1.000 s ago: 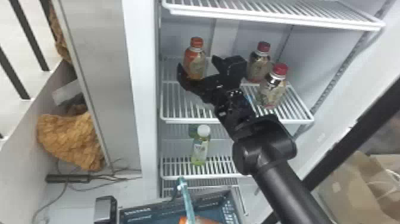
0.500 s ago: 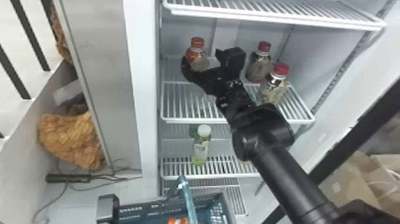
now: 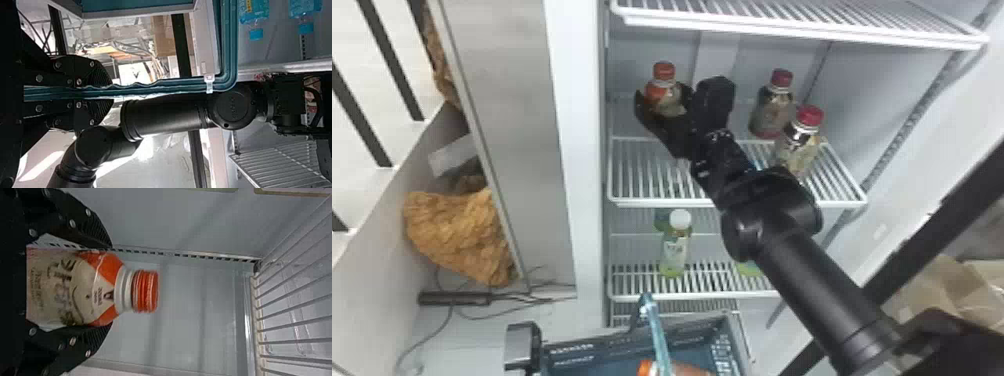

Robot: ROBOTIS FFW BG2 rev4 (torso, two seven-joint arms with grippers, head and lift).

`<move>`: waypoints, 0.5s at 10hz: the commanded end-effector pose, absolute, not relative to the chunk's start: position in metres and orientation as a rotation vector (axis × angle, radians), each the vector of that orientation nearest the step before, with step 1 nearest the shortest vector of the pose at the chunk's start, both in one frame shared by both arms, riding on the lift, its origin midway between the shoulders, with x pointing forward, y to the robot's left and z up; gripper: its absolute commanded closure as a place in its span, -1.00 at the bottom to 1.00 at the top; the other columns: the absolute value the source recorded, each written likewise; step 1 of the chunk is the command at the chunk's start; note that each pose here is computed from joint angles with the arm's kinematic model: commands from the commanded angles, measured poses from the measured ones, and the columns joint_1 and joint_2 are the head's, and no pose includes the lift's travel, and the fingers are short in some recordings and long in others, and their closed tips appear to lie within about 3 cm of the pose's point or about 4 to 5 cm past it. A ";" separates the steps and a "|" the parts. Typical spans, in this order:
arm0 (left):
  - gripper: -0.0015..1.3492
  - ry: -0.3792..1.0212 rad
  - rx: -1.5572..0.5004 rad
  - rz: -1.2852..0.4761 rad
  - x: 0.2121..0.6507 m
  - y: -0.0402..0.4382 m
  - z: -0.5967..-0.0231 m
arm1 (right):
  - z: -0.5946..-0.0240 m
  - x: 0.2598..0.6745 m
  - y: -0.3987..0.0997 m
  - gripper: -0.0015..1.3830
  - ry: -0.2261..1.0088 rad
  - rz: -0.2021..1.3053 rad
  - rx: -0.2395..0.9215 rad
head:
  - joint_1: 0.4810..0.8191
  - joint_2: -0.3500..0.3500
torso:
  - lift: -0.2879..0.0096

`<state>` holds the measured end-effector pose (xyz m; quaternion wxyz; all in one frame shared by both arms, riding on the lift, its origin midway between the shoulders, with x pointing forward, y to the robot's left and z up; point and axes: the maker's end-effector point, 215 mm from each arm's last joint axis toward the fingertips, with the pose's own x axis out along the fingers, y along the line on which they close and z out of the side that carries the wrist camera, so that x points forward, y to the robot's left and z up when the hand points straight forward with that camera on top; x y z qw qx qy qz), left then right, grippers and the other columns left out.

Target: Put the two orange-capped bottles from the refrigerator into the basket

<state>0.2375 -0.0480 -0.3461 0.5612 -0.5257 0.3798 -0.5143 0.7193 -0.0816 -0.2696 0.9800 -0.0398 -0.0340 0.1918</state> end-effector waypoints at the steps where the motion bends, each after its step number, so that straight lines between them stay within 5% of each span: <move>1: 0.79 0.896 -1.243 -1.209 0.237 -0.047 -0.347 | -0.264 0.715 -0.077 0.26 -0.087 0.392 -0.067 | 0.27 -0.43 | 0.67; 5: 0.79 0.898 -1.255 -1.191 0.234 -0.043 -0.350 | -0.250 0.691 -0.086 0.26 -0.138 0.380 -0.032 | 0.27 -0.43 | 0.67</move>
